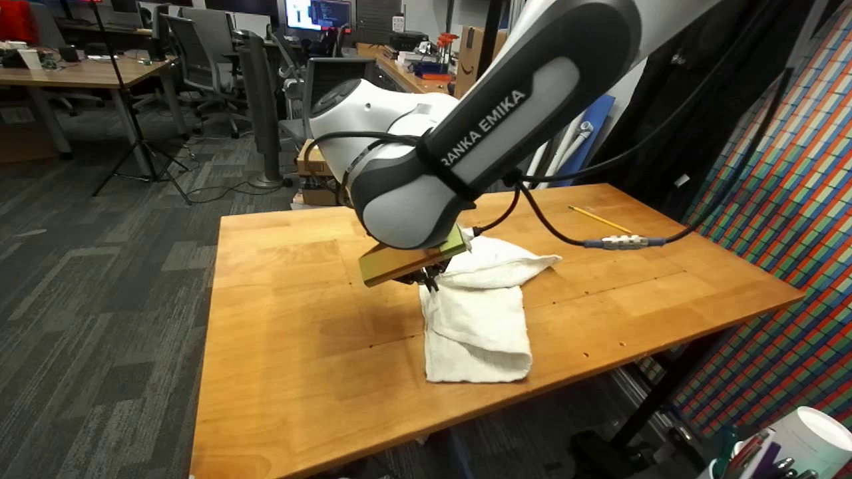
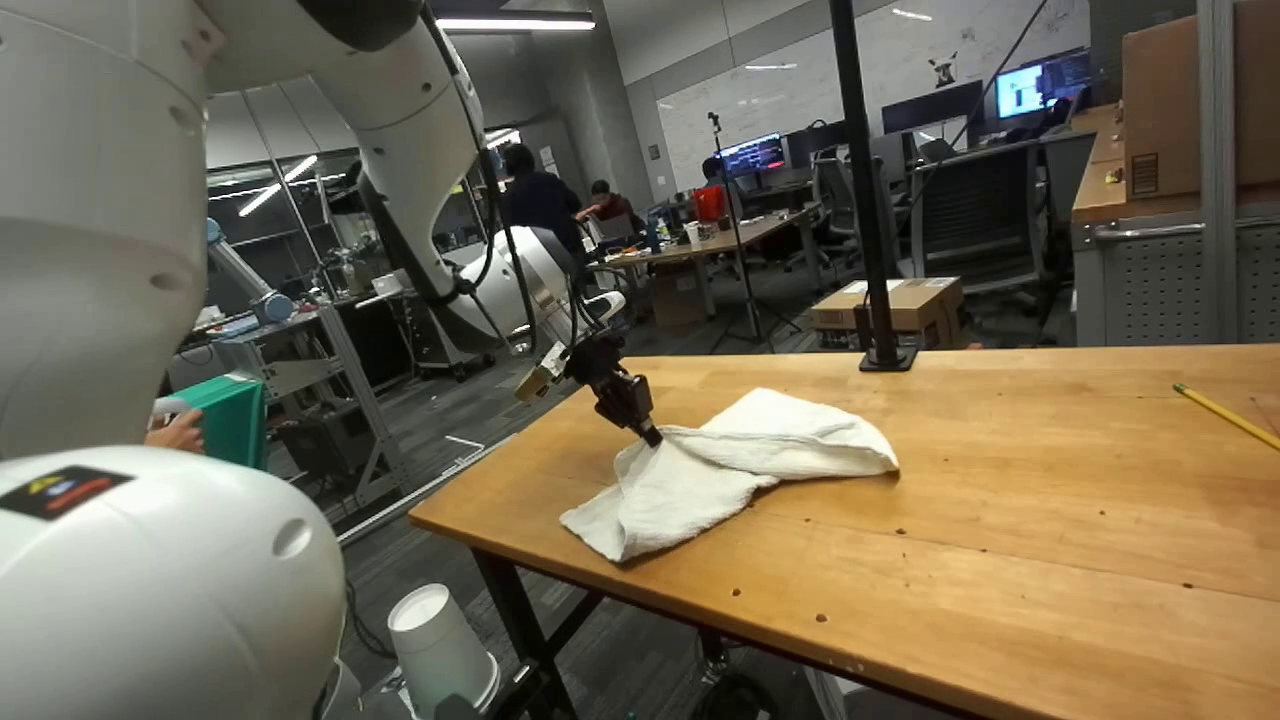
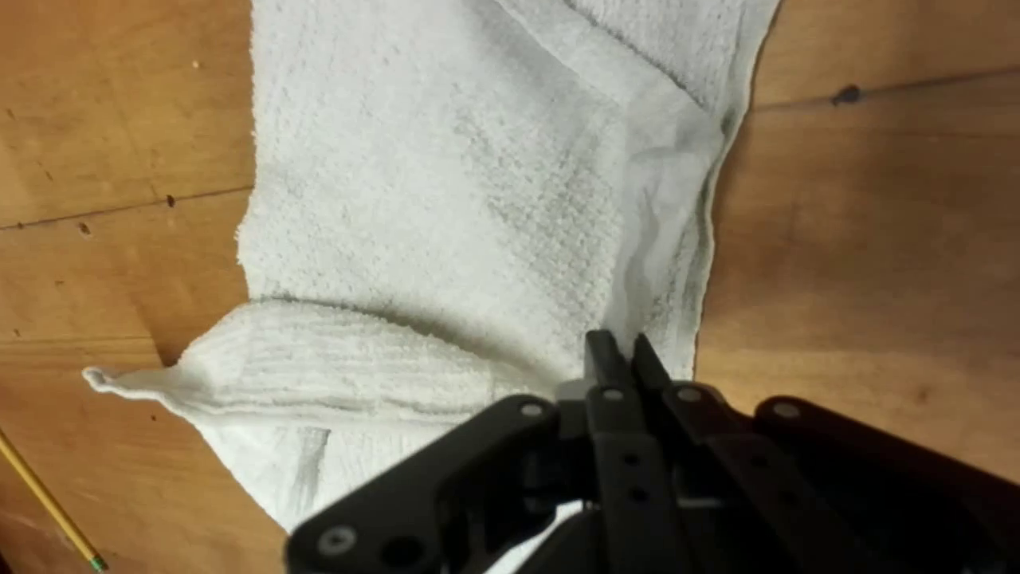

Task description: Fold the towel

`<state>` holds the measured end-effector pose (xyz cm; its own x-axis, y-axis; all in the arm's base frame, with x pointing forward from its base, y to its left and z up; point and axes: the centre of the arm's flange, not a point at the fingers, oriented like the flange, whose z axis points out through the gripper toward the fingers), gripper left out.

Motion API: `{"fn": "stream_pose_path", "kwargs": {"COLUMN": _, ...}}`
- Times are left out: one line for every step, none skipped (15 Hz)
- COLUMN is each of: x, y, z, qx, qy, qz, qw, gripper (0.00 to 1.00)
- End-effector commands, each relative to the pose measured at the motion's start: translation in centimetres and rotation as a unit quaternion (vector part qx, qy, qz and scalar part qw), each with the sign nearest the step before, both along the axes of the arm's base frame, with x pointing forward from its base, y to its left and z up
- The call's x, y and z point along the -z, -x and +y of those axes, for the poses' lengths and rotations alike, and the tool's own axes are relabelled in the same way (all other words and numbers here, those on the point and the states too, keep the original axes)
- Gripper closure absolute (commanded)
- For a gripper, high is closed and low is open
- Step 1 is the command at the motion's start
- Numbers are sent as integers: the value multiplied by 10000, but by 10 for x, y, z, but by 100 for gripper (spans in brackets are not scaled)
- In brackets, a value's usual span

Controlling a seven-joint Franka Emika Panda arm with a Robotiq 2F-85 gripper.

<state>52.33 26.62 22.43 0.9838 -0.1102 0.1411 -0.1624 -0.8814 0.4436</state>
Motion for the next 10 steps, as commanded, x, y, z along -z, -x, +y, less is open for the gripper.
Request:
{"fn": "stream_pose_path", "kwargs": {"x": -13, "y": -60, "z": 16, "qx": 269, "qy": -52, "qz": -286, "qw": 9992, "gripper": 98}}
{"fn": "stream_pose_path", "kwargs": {"x": -18, "y": -76, "z": 16, "qx": 331, "qy": -92, "qz": -393, "qw": 9986, "gripper": 98}}
{"fn": "stream_pose_path", "kwargs": {"x": -25, "y": -95, "z": 13, "qx": 403, "qy": -130, "qz": -520, "qw": 9977, "gripper": 98}}
{"fn": "stream_pose_path", "kwargs": {"x": -31, "y": -111, "z": 10, "qx": 469, "qy": -166, "qz": -630, "qw": 9968, "gripper": 98}}
{"fn": "stream_pose_path", "kwargs": {"x": -36, "y": -125, "z": 6, "qx": 523, "qy": -184, "qz": -739, "qw": 9957, "gripper": 98}}
{"fn": "stream_pose_path", "kwargs": {"x": -42, "y": -138, "z": 3, "qx": 567, "qy": -192, "qz": -843, "qw": 9946, "gripper": 98}}
{"fn": "stream_pose_path", "kwargs": {"x": -45, "y": -147, "z": -1, "qx": 569, "qy": -180, "qz": -935, "qw": 9938, "gripper": 98}}
{"fn": "stream_pose_path", "kwargs": {"x": -48, "y": -155, "z": -3, "qx": 593, "qy": -191, "qz": -1011, "qw": 9929, "gripper": 98}}
{"fn": "stream_pose_path", "kwargs": {"x": -50, "y": -161, "z": -6, "qx": 602, "qy": -193, "qz": -1070, "qw": 9922, "gripper": 98}}
{"fn": "stream_pose_path", "kwargs": {"x": -51, "y": -167, "z": -8, "qx": 618, "qy": -194, "qz": -1113, "qw": 9917, "gripper": 98}}
